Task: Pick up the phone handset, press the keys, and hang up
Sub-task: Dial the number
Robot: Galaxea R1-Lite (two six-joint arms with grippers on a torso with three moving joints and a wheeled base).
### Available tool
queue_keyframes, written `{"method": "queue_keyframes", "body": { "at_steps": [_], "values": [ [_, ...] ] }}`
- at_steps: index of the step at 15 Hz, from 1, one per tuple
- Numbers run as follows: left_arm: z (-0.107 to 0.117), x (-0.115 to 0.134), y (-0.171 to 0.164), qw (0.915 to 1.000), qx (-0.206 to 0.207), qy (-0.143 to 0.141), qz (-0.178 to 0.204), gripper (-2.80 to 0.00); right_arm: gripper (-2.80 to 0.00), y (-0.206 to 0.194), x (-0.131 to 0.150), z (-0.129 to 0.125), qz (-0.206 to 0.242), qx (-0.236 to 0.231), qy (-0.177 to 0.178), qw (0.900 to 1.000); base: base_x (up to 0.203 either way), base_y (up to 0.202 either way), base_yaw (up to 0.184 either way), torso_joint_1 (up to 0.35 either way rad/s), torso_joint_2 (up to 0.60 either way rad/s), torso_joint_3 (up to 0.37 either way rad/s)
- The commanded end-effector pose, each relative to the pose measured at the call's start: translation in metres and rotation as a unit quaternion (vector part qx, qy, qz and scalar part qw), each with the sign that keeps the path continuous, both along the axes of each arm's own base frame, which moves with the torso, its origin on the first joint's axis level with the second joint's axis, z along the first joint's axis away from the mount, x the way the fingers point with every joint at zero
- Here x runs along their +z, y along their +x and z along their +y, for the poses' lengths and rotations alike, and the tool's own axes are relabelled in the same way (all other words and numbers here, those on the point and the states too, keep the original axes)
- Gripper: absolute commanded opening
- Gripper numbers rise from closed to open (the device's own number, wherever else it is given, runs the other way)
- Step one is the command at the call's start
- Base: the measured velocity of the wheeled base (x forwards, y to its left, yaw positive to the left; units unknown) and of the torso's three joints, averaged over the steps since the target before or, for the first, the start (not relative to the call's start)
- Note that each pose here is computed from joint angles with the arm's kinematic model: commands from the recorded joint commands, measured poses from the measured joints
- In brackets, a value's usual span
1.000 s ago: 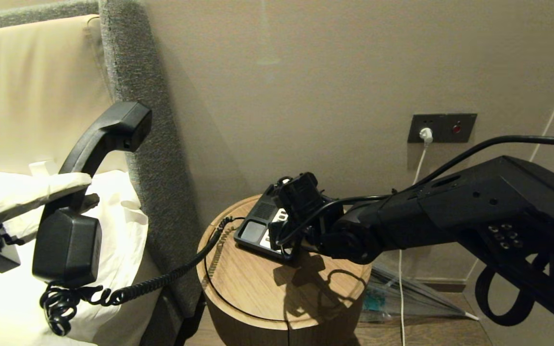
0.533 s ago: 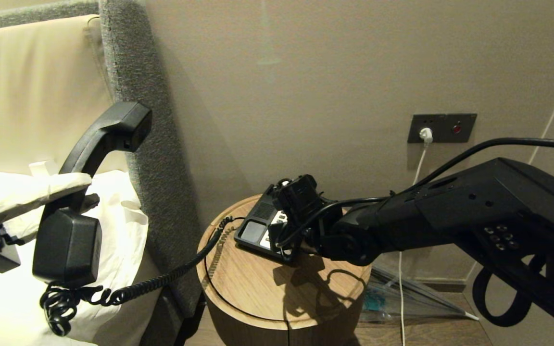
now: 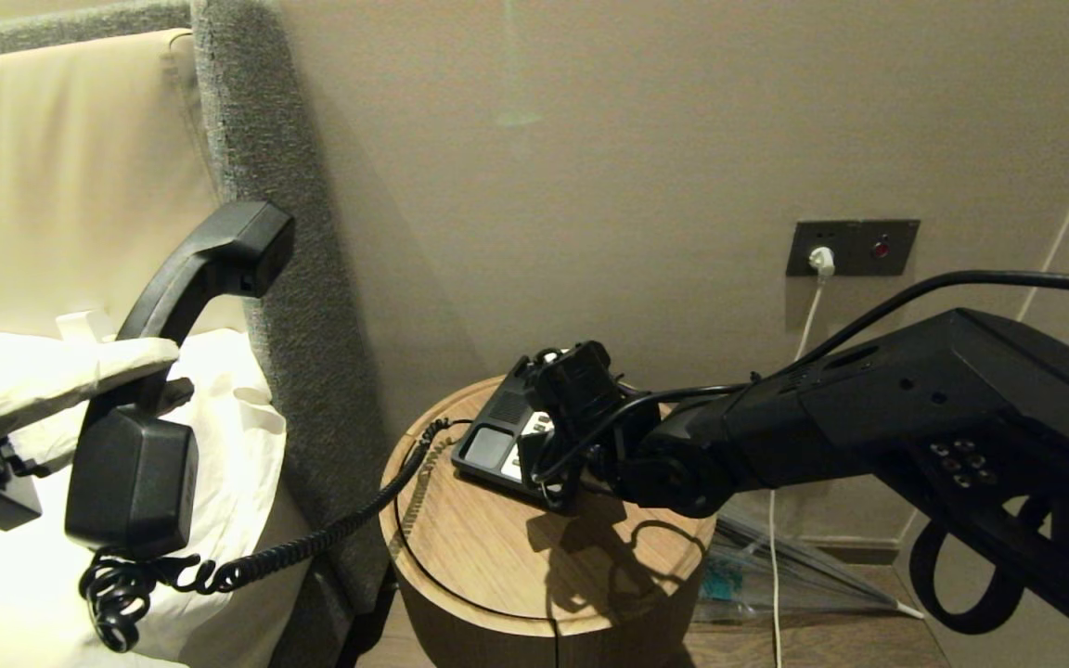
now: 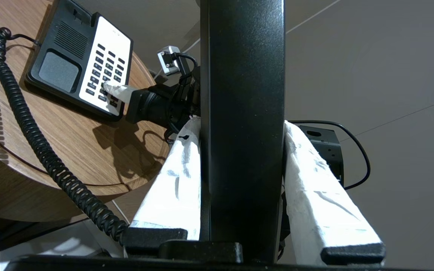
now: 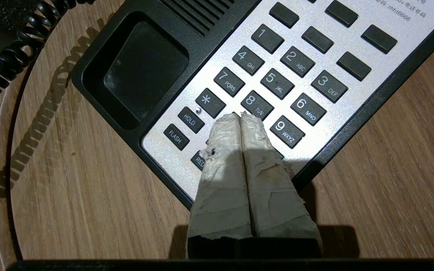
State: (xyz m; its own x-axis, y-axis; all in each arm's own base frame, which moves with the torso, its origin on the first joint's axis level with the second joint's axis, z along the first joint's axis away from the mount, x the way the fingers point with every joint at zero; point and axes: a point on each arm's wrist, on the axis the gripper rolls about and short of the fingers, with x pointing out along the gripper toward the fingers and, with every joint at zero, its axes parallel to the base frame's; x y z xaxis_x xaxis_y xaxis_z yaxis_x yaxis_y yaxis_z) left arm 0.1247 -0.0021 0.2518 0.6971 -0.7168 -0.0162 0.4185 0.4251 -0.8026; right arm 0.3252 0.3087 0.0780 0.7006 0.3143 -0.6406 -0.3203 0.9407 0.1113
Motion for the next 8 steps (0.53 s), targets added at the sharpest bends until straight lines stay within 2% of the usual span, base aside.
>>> {"method": "queue_keyframes", "body": {
  "at_steps": [1,8],
  "values": [
    [0.0,0.0,0.0,1.0,-0.002,-0.002,0.002,-2.8,-2.8,0.001,0.003,0.001,-0.004,-0.001,0.004,1.0,0.0,0.0,0.0,0.0,0.0,0.0],
    [0.0,0.0,-0.001,1.0,-0.002,-0.002,0.001,-2.8,-2.8,0.006,0.019,0.001,-0.024,-0.008,0.021,0.999,0.0,0.0,0.0,0.0,0.0,0.0]
  ]
}}
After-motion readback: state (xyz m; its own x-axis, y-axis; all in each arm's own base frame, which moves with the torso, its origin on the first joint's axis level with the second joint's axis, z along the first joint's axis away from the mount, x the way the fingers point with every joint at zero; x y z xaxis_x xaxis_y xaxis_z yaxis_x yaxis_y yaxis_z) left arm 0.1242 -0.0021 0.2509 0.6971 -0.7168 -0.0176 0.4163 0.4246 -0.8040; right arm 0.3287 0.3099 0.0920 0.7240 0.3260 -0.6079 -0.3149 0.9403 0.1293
